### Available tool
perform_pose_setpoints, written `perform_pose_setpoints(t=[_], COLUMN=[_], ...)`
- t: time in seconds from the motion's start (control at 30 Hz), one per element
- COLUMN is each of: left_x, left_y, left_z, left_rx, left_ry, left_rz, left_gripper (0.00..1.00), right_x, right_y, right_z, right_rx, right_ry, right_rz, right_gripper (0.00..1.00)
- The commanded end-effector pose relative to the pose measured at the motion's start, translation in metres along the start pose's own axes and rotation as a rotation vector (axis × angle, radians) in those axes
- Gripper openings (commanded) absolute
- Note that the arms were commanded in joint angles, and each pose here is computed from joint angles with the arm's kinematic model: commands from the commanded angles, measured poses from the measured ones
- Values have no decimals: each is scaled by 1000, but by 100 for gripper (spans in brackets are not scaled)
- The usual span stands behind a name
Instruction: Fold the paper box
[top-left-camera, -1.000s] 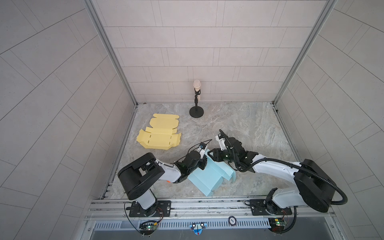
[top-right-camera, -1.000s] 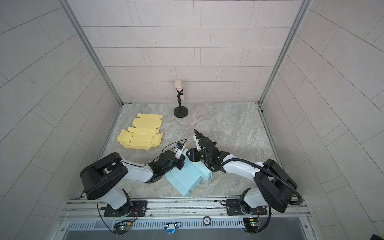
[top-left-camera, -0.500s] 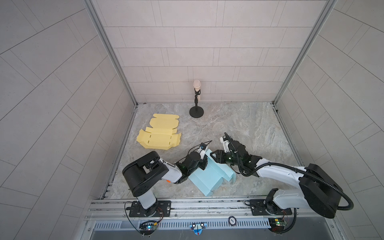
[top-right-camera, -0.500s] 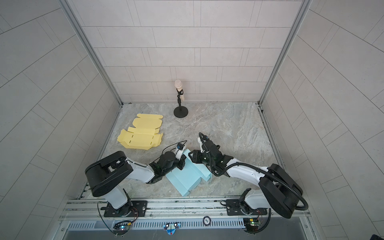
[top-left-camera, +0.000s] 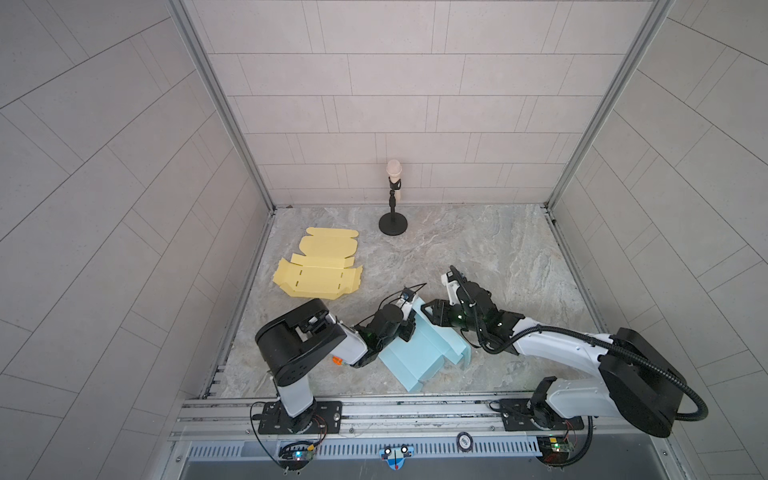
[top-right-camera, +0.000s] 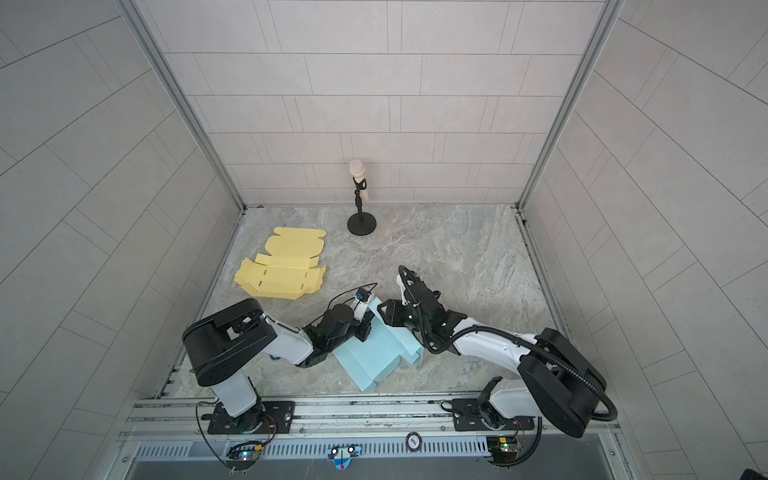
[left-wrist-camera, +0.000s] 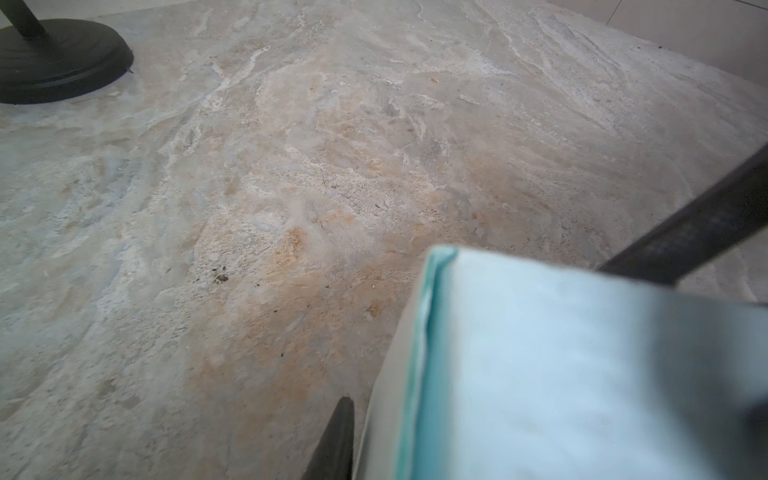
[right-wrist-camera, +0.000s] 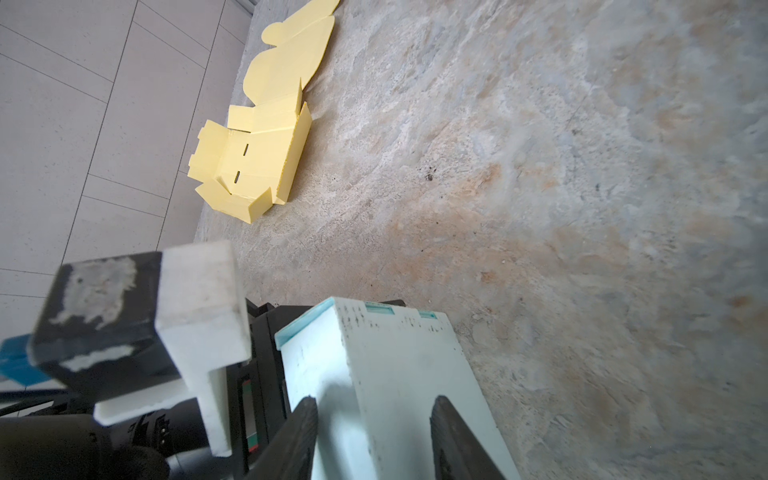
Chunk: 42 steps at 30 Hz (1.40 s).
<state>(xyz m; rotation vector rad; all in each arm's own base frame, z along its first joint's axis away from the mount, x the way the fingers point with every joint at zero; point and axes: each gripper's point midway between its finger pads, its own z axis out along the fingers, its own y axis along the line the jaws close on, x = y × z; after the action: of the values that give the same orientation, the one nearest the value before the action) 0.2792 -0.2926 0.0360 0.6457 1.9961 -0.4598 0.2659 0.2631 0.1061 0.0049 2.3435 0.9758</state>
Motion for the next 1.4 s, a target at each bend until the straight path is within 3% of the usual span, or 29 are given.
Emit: perform_pose_setpoints(t=[0.0,0.17,0.47,0.63,0.83,1.17,1.37], left_x=[-7,-6,-6,-8,-7,-5,-4], left_y=[2,2,1,0,-3,-13,-17], left_z=[4,4,10,10,8,6,6], left_rx=[-22,-23,-25,-14,4,27,37], left_ry=[-21,-22,-24,-30,-30,-19,-10], left_rz=[10,11,16,19,28,70,86], left_gripper=[19,18,27,12,8,9,14], right_x=[14,22,27,30,32,-4,-39], right_y=[-19,-22,-19,-17,-14,-21,-36], right_z=[-2,-4,-7,-7,-10,-48,-75], right_rx=[75,84,74,62,54,119,170], right_ry=[30,48,38,33,28,-45,-113], right_rz=[15,21,45,65,69,-7,-49], right_gripper=[47,47,46,46,46,65,64])
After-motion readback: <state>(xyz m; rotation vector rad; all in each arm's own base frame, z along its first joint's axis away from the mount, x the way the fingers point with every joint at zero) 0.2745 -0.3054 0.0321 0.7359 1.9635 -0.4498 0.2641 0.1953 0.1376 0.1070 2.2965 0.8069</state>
